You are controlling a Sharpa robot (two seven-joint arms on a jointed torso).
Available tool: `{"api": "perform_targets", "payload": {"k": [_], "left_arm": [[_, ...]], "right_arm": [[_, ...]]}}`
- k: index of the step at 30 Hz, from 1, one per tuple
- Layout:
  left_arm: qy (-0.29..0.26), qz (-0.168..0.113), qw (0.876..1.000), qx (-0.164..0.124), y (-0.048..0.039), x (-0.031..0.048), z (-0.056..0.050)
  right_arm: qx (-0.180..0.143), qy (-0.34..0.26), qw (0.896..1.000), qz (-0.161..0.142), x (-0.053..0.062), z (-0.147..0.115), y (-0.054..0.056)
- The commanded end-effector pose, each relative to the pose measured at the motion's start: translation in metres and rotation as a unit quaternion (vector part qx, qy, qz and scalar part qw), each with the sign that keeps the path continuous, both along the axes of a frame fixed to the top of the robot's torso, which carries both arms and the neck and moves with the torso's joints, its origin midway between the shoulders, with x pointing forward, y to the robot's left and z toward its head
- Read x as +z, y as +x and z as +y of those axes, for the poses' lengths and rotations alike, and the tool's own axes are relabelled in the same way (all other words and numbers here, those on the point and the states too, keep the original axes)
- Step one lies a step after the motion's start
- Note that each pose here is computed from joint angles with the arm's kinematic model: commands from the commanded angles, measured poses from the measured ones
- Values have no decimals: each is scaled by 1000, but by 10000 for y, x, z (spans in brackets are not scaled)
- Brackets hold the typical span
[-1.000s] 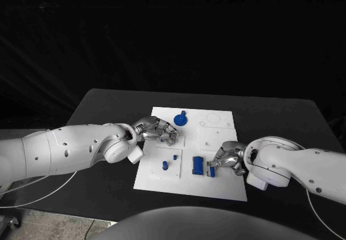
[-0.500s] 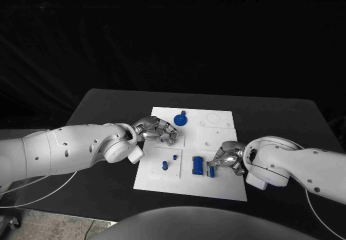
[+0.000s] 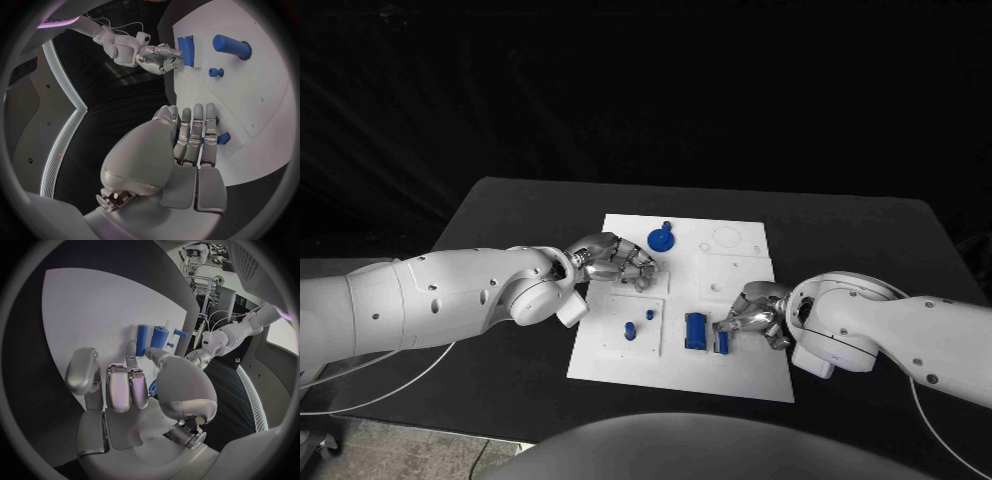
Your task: Assemble the parts on the task board
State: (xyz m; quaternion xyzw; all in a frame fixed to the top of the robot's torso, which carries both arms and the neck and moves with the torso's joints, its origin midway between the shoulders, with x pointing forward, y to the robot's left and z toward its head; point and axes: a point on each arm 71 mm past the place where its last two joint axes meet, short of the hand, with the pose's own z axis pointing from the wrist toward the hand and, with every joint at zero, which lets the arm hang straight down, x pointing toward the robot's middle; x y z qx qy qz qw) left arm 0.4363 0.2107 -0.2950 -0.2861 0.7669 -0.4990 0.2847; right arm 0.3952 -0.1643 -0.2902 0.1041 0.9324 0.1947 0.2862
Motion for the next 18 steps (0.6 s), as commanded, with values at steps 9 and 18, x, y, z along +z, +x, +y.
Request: {"api": "perform_targets", "payload": {"k": [9,18], "left_arm": [[-3,6,1000,-14,-15,-5,-34],[-2,8,1000,-15,-18,-9,-31]], "right_arm": [[1,-4,1000,-3,-13,8,-2],[-5,-1,1000,-18,3,-12,11]]}}
